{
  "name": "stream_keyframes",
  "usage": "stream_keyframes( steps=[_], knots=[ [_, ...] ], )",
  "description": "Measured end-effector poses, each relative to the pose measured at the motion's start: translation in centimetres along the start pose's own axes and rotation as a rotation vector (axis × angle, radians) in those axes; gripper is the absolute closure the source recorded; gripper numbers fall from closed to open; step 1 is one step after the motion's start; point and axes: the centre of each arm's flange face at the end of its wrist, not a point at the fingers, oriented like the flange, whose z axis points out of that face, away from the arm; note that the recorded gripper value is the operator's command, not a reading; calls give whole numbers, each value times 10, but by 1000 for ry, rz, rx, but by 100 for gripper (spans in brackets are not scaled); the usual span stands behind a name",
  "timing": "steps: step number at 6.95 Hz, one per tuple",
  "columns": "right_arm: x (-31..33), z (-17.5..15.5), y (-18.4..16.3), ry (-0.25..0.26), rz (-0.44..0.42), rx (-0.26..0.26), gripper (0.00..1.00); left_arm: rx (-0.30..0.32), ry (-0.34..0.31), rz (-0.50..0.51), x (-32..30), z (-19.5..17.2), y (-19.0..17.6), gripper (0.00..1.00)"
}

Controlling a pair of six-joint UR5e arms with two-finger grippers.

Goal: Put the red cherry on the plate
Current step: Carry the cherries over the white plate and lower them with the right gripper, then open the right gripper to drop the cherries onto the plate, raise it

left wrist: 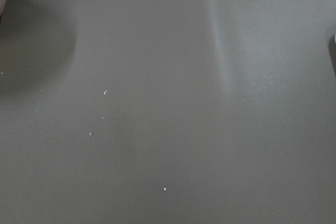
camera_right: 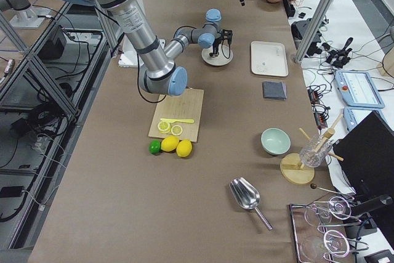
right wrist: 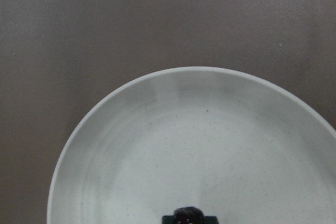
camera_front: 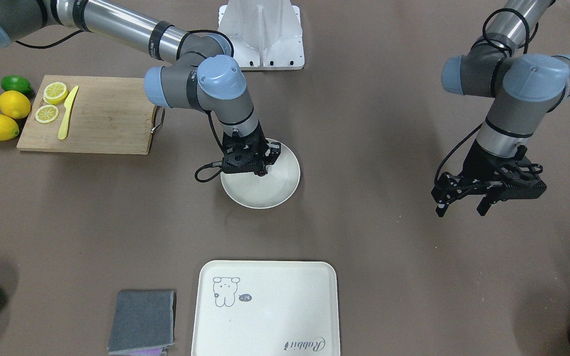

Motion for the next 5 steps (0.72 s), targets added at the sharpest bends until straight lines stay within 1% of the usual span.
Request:
stream_keyframes(
  steps=[2,3,4,5],
  knots=[
    [-3,-14,-2,-7,1,-4,0,-13,-14,-7,-8,5,4,1],
    [-3,-36,-8,8,13,-11,0,-24,-24,-12,-15,9,7,1],
    [2,-72,-19,39,30,-14,0,-33,-31,-23,-26,9,8,1],
    [22,-112,-37,88,33,-16,0,-44,-37,-25,-46,3,1,1]
  ],
)
